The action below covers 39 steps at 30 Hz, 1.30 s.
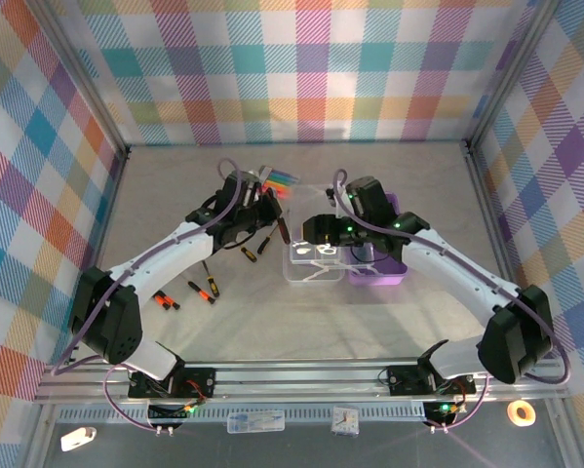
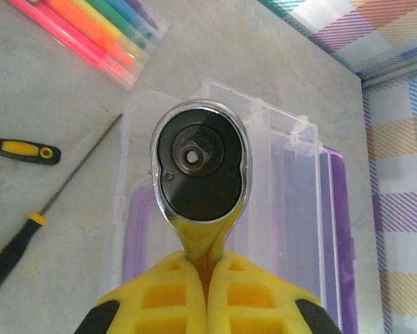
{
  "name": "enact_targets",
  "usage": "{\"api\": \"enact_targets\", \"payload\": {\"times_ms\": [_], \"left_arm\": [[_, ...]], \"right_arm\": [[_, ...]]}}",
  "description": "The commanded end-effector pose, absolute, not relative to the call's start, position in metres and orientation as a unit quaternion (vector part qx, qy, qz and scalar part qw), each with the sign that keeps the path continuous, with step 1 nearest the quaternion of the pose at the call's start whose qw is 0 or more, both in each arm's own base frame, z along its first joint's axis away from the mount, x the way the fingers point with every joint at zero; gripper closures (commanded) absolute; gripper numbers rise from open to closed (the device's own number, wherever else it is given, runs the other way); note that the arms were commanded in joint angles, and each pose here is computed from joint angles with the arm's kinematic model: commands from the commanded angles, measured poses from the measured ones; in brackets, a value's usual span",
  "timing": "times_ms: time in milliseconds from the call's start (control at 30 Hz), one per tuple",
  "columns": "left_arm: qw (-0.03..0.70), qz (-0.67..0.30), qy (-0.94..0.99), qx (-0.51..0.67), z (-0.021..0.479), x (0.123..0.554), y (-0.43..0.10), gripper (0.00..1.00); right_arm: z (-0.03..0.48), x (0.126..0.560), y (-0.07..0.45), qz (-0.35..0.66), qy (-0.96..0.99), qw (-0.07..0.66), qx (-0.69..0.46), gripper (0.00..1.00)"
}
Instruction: Pack the tool kit
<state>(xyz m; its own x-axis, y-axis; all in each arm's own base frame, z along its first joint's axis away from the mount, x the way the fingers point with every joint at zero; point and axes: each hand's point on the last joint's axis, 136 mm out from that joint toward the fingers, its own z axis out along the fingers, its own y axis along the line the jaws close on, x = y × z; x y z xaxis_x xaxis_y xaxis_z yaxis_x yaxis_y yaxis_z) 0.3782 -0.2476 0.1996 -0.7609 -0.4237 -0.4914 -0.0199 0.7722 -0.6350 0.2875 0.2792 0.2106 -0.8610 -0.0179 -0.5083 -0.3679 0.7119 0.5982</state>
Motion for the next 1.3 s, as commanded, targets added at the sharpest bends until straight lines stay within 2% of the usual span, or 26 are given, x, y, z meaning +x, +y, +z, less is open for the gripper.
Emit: {"api": "enact_targets", "payload": {"times_ms": [0,967,1100,1267], "left_arm": [[0.343,-0.363,0.858,-0.125,0.228,0.376,-0.263,1.0],[0.312,-0.422,0.845,-0.099,0.235,0.366,-0.314,1.0],[0.313,-0.434,0.839,-0.097,0.236,0.366,-0.317,1.0],[0.314,-0.443,0.834,-0.098,0.238,0.367,-0.32,1.0]], "right_arm": [[0.22,0.296,0.287,0.37,0.884,0.26,-0.113,0.4],[0.196,0.31,0.311,0.371,0.894,0.22,-0.121,0.54],[0.196,0.309,0.311,0.373,0.894,0.218,-0.12,0.62],[0.198,0.308,0.309,0.37,0.894,0.221,-0.12,0.78]]}}
